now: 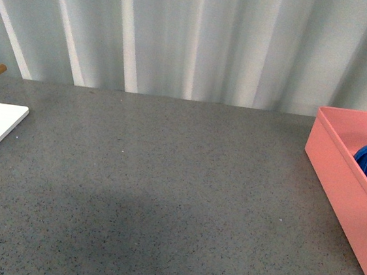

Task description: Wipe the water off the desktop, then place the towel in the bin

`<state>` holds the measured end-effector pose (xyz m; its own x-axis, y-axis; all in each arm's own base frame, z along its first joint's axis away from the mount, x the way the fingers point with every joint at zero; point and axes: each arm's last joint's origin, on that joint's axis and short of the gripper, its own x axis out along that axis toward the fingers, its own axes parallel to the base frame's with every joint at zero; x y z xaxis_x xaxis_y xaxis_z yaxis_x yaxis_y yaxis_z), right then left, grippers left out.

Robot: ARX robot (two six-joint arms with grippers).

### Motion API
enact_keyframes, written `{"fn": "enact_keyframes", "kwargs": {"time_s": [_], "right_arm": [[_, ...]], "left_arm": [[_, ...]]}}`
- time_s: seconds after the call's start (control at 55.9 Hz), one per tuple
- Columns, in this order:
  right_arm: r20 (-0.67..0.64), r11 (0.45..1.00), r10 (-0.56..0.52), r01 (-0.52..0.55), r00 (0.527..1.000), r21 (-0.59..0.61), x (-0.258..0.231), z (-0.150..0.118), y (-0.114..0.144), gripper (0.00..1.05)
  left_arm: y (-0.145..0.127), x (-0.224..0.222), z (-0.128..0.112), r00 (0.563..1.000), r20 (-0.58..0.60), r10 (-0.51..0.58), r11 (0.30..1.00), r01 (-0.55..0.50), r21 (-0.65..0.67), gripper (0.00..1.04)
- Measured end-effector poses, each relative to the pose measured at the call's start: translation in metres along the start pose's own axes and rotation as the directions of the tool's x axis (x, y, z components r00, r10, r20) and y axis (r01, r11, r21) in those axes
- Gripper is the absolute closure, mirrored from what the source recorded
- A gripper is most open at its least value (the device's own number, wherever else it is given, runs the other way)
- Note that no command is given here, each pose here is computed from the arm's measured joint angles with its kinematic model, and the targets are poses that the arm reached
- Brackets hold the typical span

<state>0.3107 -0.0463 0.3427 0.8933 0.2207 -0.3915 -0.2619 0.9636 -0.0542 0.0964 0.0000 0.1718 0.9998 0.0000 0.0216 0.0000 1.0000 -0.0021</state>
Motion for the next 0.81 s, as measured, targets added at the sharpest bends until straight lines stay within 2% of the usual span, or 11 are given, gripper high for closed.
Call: {"fn": "enact_keyframes", "kwargs": {"time_s": [0.125,0.269,0.304,0.34,0.376,0.43,0.591,0.752,0.806], "right_arm": [[0.072,0.996,-0.002,0.008,0.997,-0.084,-0.036,-0.009,0.035,0.07],[0.060,0.997,0.036,-0.031,0.998,-0.074,-0.067,-0.038,0.063,0.07],[0.073,0.999,0.003,0.001,0.997,-0.054,-0.073,-0.047,0.069,0.09],[0.160,0.993,-0.109,0.113,0.981,-0.022,-0.077,-0.058,0.074,0.16],[0.274,0.978,-0.210,0.207,0.939,0.040,-0.085,-0.072,0.078,0.25],[0.352,0.967,-0.253,0.240,0.901,0.081,-0.093,-0.088,0.083,0.33],[0.403,0.965,-0.260,0.230,0.877,0.123,-0.095,-0.144,0.092,0.62],[0.359,0.966,-0.256,0.225,0.897,0.126,-0.070,-0.205,0.096,0.91],[0.346,0.967,-0.254,0.223,0.903,0.125,-0.068,-0.217,0.097,0.99]], "left_arm": [[0.000,0.000,0.000,1.000,0.000,0.000,1.000,0.000,0.000,1.01],[0.000,0.000,0.000,1.000,0.000,0.000,1.000,0.000,0.000,1.01],[0.000,0.000,0.000,1.000,0.000,0.000,1.000,0.000,0.000,1.01],[0.000,0.000,0.000,1.000,0.000,0.000,1.000,0.000,0.000,1.01],[0.000,0.000,0.000,1.000,0.000,0.000,1.000,0.000,0.000,1.01],[0.000,0.000,0.000,1.000,0.000,0.000,1.000,0.000,0.000,1.01],[0.000,0.000,0.000,1.000,0.000,0.000,1.000,0.000,0.000,1.01],[0.000,0.000,0.000,1.000,0.000,0.000,1.000,0.000,0.000,1.01],[0.000,0.000,0.000,1.000,0.001,0.000,1.000,0.000,0.000,1.01]]}}
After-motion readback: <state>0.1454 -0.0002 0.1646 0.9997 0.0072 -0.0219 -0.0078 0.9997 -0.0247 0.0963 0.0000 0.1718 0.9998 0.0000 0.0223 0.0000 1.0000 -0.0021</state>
